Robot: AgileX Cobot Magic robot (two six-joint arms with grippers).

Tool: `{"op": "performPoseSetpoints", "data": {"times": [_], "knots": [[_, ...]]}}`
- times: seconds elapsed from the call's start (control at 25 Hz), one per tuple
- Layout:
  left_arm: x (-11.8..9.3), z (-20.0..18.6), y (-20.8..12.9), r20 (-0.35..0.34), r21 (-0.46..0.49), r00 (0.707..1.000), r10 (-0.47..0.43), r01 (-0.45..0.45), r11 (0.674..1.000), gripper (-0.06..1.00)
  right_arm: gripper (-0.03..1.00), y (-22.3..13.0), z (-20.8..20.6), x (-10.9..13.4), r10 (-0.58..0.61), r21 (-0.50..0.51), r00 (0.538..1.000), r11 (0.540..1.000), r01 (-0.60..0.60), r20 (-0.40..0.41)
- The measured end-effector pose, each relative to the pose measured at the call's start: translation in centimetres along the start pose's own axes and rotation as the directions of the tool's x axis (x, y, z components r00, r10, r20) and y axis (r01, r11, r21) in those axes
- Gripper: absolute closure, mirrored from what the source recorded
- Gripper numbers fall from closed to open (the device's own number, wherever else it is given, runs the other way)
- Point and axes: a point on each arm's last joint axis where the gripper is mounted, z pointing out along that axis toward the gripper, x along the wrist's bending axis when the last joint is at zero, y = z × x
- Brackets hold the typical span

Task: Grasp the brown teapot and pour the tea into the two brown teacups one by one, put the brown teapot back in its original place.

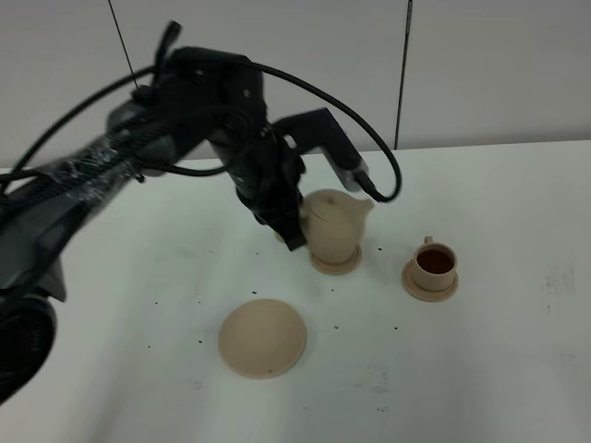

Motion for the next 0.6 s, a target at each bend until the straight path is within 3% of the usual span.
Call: {"op": "performPoseSetpoints", "data": {"times": [0.24, 0.6], "knots": [[1.2, -1.4, -2.0, -0.010, 0.073, 1.000, -0.029, 0.030, 0.997, 0.78, 0.73, 0.0, 0.0, 0.0, 0.000, 0.000, 1.000, 1.000, 0.000, 0.000], [2.5, -0.8, -3.2, -0.090, 0.126, 0.996, -0.011, 0.023, 0.992, 0.78, 0.73, 0.0, 0.0, 0.0, 0.000, 0.000, 1.000, 1.000, 0.000, 0.000]]}}
